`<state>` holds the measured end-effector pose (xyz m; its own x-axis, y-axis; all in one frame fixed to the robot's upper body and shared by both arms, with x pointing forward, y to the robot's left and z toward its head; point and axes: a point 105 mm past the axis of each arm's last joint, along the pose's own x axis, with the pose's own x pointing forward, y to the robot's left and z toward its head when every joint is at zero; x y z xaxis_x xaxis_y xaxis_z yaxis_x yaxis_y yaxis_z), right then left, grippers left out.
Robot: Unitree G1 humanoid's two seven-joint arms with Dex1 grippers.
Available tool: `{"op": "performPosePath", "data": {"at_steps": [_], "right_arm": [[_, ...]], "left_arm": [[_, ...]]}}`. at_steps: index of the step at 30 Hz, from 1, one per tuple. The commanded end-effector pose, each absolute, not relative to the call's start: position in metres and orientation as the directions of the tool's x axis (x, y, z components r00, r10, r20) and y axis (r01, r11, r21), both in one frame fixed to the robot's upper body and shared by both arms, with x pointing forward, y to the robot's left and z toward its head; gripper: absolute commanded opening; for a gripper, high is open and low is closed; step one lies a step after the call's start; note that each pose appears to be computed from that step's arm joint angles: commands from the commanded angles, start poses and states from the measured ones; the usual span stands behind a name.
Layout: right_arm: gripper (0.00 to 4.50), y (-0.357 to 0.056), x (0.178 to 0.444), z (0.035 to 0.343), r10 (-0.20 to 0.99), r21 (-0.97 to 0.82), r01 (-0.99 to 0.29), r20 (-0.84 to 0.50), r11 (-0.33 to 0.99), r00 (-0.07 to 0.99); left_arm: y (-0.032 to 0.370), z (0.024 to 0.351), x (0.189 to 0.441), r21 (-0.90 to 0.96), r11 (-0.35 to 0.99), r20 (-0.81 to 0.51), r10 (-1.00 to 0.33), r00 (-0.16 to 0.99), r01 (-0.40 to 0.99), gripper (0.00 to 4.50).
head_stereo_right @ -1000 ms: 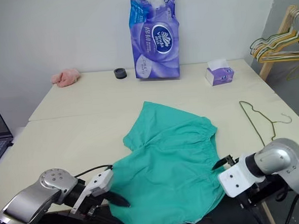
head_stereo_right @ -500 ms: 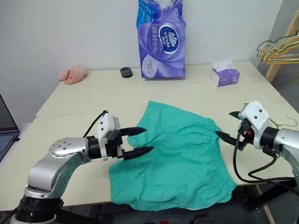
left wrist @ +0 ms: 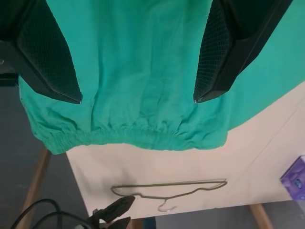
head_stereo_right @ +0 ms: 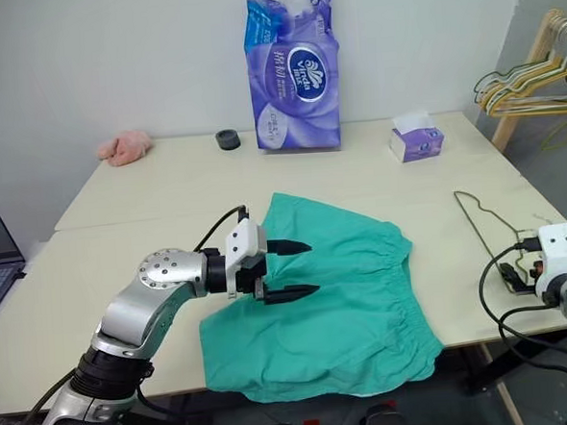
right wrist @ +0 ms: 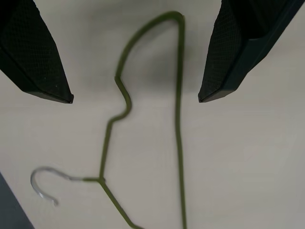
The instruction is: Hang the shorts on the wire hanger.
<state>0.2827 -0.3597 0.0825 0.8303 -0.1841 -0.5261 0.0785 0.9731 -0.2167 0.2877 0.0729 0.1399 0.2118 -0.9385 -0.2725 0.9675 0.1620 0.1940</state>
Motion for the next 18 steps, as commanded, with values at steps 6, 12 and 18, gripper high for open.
{"op": "performPosePath", "data": {"at_steps": [6,12,18], "right_arm": [[4.48,-0.37,0.287,0.069,-0.109,-0.157,0.018,-0.59,0.987,0.8],[4.3,-0.37,0.295,0.053,-0.069,-0.154,-0.052,-0.683,0.987,0.727],[2.57,-0.369,0.287,0.028,-0.016,-0.038,-0.022,-0.788,0.999,0.615]], "left_arm": [[0.063,0.154,0.277,0.229,0.104,-0.235,-0.959,0.159,0.968,3.96],[0.06,0.158,0.278,0.238,0.099,-0.232,-0.96,0.156,0.966,3.99],[0.058,0.159,0.28,0.243,0.107,-0.228,-0.96,0.163,0.964,4.0]]}}
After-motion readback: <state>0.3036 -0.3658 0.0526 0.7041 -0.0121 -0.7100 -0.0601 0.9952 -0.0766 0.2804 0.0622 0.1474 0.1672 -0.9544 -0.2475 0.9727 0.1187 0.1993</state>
